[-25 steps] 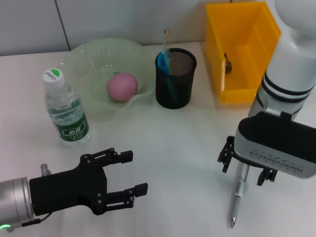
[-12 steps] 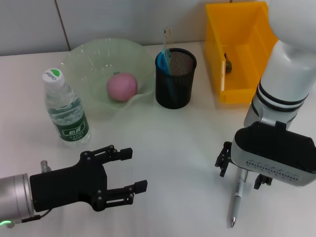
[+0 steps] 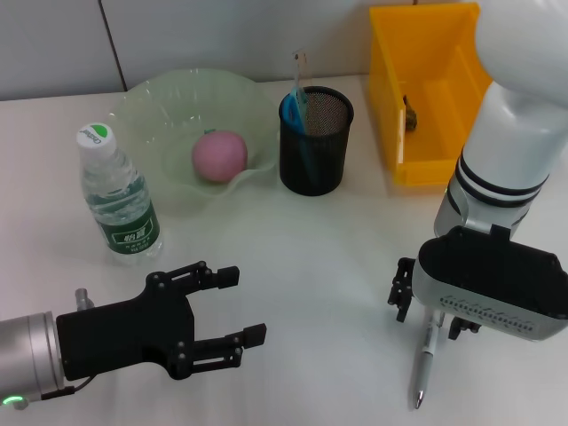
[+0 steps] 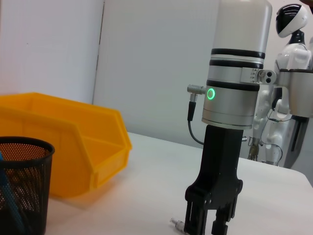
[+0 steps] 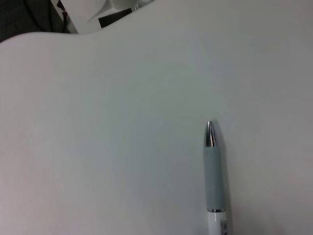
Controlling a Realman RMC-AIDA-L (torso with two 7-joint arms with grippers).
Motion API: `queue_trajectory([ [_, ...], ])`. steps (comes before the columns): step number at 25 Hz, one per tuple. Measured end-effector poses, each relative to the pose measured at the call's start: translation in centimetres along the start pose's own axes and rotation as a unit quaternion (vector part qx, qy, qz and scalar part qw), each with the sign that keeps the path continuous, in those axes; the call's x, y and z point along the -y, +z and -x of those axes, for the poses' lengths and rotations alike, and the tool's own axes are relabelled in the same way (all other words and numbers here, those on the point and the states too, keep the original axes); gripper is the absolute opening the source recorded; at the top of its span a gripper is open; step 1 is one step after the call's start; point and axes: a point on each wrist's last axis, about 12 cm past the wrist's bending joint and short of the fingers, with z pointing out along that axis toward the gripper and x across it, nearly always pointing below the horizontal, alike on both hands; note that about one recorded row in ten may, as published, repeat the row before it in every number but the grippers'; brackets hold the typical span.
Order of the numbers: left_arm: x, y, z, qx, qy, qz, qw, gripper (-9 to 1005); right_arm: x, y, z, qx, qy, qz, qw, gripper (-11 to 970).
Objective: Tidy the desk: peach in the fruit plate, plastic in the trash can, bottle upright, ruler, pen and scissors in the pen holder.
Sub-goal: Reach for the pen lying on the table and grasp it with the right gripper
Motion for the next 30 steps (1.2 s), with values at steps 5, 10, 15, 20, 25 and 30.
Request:
queue_trajectory([
  [5, -0.01, 0.01, 0.05, 0.001, 0.0, 0.0, 1.0, 809, 0.07, 0.12, 0.09, -0.001, 0.0, -0.002, 1.0, 582],
  [10, 0.02, 0.02, 0.06, 0.002, 0.0, -0.001, 1.0, 809, -0.03, 0.23, 0.18, 0.001, 0.001, -0.003, 1.0, 466],
  [15, 0.05, 0.04, 0.01, 0.0, 0.0, -0.003, 1.0, 810, -0.09, 0.43, 0.29, 0.002, 0.002, -0.006, 1.0, 445],
  [20, 0.14, 0.37, 0.11, -0.005, 0.004, -0.014, 1.0, 795, -0.1, 0.75, 0.46, -0.002, 0.003, -0.007, 1.0, 443],
  [25, 0.09, 0.41, 0.12, -0.006, 0.004, -0.013, 1.0, 754, -0.12, 0.72, 0.5, -0.003, 0.003, -0.009, 1.0, 440],
  [30, 0.03, 0.36, 0.17, -0.005, 0.003, -0.011, 1.0, 702, -0.24, 0.7, 0.59, -0.004, 0.003, -0.013, 1.0, 438],
])
